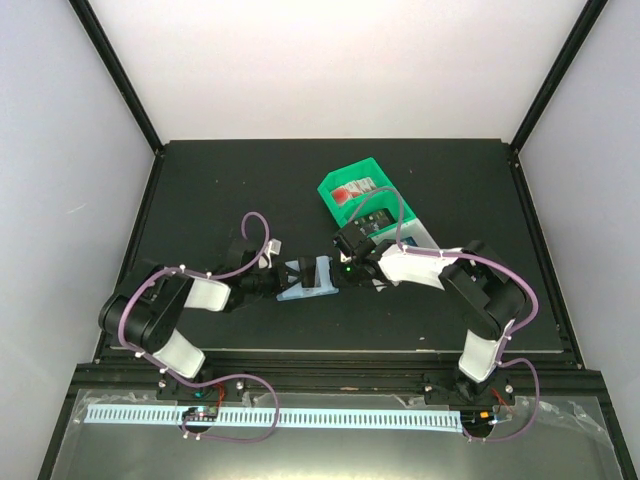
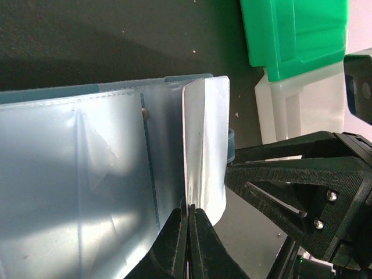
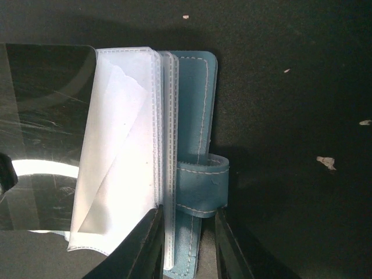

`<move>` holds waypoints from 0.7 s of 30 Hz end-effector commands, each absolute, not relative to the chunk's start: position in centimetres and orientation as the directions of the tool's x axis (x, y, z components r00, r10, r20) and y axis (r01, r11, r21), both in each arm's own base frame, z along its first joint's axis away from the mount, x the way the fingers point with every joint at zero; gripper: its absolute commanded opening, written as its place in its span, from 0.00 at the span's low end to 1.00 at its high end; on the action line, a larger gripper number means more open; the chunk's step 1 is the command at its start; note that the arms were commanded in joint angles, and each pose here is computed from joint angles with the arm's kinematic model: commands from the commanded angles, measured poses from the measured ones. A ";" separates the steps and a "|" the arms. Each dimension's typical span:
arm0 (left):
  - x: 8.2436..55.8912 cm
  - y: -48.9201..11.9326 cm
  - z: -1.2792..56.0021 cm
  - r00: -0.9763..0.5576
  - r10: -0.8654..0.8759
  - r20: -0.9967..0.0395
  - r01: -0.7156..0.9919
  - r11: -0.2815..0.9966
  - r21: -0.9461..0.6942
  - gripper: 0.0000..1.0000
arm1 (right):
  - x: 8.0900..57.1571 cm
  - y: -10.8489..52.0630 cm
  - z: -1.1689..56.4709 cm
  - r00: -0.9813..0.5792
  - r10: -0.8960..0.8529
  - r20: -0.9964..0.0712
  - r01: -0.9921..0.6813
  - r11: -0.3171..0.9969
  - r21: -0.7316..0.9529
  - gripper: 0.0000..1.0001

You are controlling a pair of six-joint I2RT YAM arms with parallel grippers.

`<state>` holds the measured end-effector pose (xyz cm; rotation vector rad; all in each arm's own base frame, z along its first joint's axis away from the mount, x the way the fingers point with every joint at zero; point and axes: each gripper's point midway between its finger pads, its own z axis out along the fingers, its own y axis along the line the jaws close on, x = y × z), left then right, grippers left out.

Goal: Put the credit cards into the card holder
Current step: Insert the credit card into the card holder.

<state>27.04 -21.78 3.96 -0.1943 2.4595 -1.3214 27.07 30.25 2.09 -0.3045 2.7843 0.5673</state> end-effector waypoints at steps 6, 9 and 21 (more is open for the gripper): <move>26.1 -23.2 3.1 -0.950 -0.257 -0.179 0.015 0.532 -0.847 0.02 | 26.5 30.4 0.7 -0.947 -0.164 -0.276 -0.257 0.902 0.347 0.26; 25.8 -23.7 2.9 -0.953 -0.254 -0.164 0.007 0.523 -0.852 0.02 | 26.5 30.4 0.6 -0.947 -0.163 -0.276 -0.256 0.902 0.348 0.26; 26.2 -24.7 2.8 -0.953 -0.226 -0.201 0.049 0.542 -0.839 0.03 | 26.5 30.4 0.7 -0.946 -0.159 -0.281 -0.256 0.900 0.352 0.26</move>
